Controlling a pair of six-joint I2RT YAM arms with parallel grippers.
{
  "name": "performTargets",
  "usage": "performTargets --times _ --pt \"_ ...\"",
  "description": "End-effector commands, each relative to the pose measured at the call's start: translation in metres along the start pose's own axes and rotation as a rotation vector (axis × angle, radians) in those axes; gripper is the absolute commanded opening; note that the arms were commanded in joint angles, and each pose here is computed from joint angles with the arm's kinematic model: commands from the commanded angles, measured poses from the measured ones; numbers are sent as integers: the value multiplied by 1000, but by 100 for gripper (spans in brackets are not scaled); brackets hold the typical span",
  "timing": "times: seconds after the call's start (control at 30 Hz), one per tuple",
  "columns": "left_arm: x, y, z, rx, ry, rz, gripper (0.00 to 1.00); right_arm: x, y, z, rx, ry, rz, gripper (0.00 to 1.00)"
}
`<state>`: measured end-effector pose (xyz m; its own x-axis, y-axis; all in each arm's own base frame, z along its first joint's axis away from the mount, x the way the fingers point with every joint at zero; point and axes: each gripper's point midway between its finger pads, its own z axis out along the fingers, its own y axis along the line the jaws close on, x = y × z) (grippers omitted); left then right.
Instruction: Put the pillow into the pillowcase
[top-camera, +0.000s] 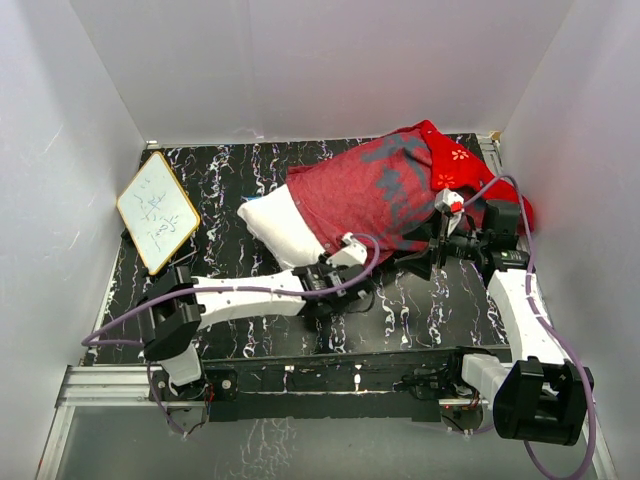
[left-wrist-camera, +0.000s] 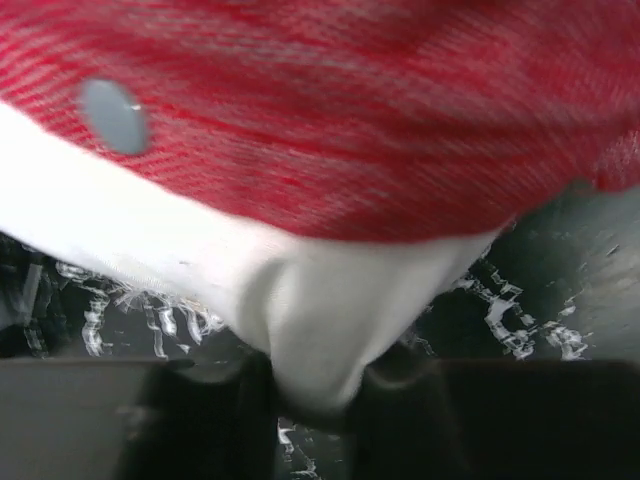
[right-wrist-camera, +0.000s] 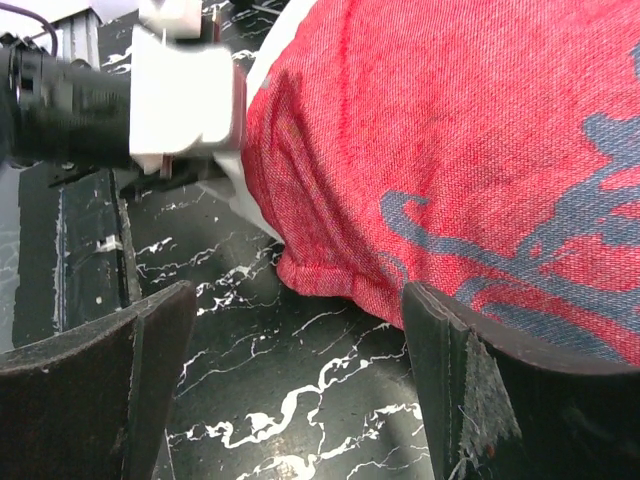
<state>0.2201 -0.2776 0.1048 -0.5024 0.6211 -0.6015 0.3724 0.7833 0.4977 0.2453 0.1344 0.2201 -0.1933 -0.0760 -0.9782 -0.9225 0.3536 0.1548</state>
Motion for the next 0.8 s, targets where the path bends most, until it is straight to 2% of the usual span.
performTargets --times 0.0,0.03,0.13,0.33,0.47,0.53,0.63,0.77 --pt "-60 4 -13 210 -151 -147 3 5 -6 -2 10 39 -66 85" --pt "-72 5 -20 270 -183 -182 0 9 -6 -3 9 60 -62 85" --pt "-110 16 -51 471 -287 -291 0 15 -5 -4 -16 110 -95 84" --pt "-187 68 -130 848 -490 -526 0 3 -10 -4 -34 150 -225 83" --pt "-207 75 -151 1067 -493 -615 0 -17 -33 0 86 155 -255 84" --pt "-213 77 -156 1171 -469 -699 0 -27 -40 2 131 143 -262 88" --pt "-218 79 -159 1274 -460 -782 0 -34 -46 9 177 105 -217 94" --pt "-228 80 -168 1364 -462 -840 0 -53 -51 39 249 39 -177 96"
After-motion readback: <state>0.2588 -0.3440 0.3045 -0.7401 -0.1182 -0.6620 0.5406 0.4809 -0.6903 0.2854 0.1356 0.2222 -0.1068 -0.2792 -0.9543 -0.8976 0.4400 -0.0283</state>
